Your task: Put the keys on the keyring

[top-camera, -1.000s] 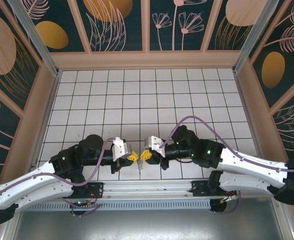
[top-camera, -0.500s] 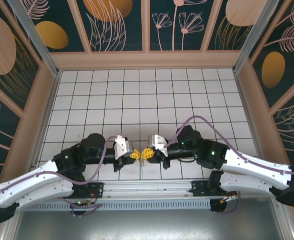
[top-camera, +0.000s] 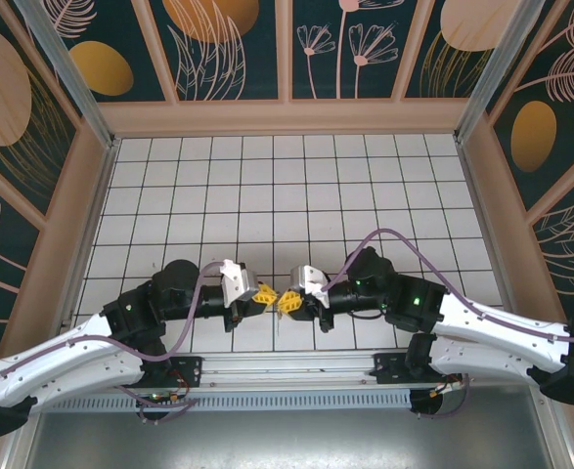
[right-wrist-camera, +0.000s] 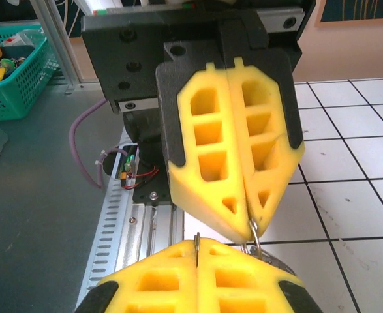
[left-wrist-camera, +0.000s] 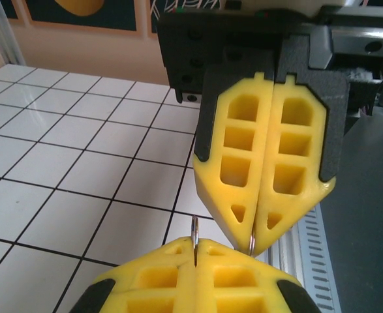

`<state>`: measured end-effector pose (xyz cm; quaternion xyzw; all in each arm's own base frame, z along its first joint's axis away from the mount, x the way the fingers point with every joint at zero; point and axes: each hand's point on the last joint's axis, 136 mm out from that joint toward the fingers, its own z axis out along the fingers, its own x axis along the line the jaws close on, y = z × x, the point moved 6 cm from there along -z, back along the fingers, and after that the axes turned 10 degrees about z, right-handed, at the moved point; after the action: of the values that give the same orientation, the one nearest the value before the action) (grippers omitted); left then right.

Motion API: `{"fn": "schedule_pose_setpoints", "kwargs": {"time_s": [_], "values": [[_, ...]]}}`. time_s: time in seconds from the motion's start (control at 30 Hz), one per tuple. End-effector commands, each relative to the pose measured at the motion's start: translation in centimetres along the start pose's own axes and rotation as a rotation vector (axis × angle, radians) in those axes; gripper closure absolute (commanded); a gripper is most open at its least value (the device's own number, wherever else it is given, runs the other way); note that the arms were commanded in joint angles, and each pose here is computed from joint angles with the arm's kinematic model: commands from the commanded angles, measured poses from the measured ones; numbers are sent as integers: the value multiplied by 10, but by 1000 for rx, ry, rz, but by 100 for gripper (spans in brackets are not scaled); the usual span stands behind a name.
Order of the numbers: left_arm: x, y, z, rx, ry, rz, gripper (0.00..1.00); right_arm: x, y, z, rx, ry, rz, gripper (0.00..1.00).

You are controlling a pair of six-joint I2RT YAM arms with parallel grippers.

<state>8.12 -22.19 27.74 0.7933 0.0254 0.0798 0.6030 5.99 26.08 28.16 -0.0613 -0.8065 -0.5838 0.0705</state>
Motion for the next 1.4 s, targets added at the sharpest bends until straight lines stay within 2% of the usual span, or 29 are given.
{"fn": "schedule_pose_setpoints", "kwargs": {"time_s": [0.0,1.37], "values": [[3,11,-3,-77,25,9,100,3,6,-4,-45,0,-1,100],[1,13,0,-105,7,36,100,-3,9,-9,-88,-8,5,100]]}}
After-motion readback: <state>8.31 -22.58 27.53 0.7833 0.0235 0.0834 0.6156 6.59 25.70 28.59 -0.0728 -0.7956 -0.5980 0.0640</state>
